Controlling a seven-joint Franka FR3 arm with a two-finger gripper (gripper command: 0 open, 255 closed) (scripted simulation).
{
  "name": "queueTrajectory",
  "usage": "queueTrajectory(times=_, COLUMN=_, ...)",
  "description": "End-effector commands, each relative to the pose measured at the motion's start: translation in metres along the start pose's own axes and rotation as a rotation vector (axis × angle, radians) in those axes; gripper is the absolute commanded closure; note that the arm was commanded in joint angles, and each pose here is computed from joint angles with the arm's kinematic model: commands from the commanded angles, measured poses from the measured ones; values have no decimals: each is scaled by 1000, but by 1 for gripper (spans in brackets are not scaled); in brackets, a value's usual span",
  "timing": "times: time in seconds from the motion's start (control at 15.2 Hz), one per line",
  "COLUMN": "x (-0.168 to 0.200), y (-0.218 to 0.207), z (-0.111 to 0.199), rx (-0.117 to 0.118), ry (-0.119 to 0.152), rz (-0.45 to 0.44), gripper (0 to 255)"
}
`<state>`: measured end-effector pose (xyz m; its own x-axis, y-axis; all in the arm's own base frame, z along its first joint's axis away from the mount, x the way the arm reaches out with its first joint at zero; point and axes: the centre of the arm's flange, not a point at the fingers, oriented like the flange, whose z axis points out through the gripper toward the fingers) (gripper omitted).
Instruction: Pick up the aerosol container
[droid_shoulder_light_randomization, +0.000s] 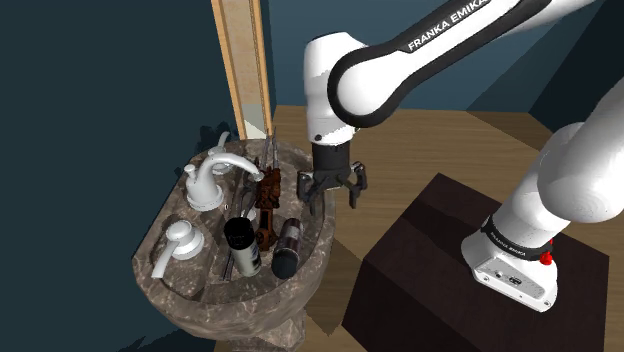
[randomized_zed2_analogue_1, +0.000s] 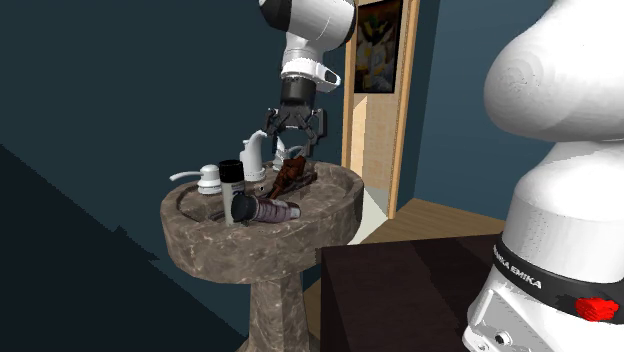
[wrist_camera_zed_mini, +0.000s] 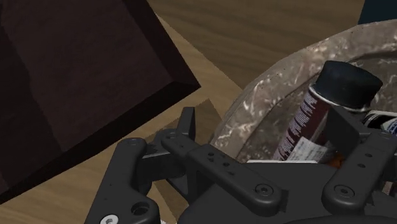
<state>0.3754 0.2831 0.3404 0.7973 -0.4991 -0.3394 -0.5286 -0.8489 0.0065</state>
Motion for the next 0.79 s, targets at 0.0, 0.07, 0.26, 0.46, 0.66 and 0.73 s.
queueTrajectory(times=0.0, x=2, y=-23, z=17, rx=8, ry=-17, rz=35, gripper=0)
queueTrajectory(times=0.07, x=3, y=-33, z=24, rx=11, ry=-25, rz=51, gripper=0)
queueTrajectory(times=0.26, x=9, y=-64, z=47, rx=20, ry=-48, rz=98, gripper=0)
queueTrajectory(times=0.46, x=16, y=-95, z=69, rx=30, ry=-71, rz=146, gripper=0)
queueTrajectory(times=0.66, x=22, y=-114, z=87, rx=35, ry=-86, rz=175, gripper=0)
queueTrajectory(times=0.73, x=24, y=-114, z=92, rx=35, ry=-86, rz=175, gripper=0)
